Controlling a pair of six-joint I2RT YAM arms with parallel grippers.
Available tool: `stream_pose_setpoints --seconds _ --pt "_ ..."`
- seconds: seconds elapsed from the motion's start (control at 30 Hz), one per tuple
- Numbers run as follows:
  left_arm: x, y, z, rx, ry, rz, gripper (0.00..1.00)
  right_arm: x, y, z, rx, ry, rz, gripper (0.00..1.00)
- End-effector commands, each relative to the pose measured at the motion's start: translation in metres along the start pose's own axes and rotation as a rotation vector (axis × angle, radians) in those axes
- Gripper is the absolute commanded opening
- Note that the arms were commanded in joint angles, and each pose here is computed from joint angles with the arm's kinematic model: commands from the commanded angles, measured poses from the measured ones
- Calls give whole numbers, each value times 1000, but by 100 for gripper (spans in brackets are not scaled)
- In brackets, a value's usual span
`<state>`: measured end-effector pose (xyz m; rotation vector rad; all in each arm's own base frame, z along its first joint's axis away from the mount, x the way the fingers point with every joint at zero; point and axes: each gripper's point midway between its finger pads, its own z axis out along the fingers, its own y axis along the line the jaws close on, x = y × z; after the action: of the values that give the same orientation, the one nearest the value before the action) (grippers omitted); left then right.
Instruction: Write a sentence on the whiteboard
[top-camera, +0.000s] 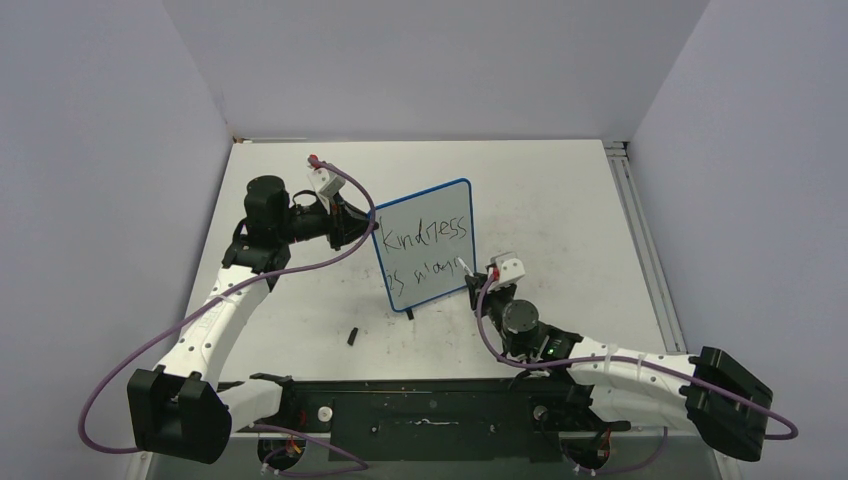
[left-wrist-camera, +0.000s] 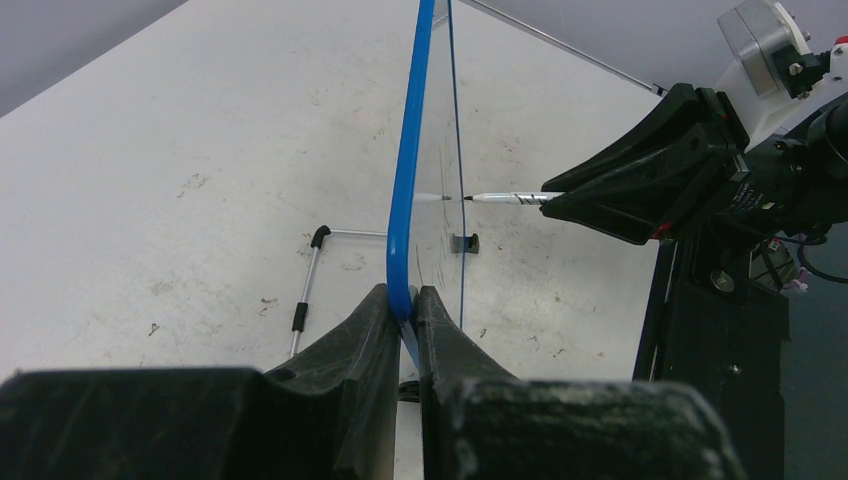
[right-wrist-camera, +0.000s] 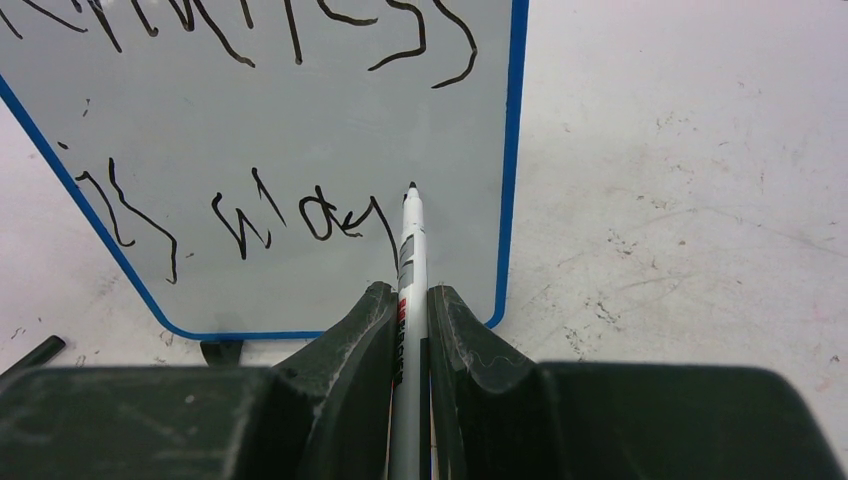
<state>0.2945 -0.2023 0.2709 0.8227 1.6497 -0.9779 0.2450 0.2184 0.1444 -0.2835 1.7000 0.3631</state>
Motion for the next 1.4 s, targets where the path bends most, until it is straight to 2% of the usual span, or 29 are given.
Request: stream_pose_setpoints --seconds 0.0,0.37,0.63,0.97,1.37 --pt "18 -2 1 20 58 -39 0 -32 8 9 -9 -85 43 5" --pt "18 -2 1 21 60 -42 0 -30 8 15 -6 -81 38 5" --pt "17 -1 1 16 59 -40 0 -42 5 2 -24 -109 70 5" --pt "17 -1 1 14 58 -38 0 -19 -8 0 31 -55 65 5" --pt "17 -1 1 15 58 -39 0 -12 -18 7 68 -49 55 5"
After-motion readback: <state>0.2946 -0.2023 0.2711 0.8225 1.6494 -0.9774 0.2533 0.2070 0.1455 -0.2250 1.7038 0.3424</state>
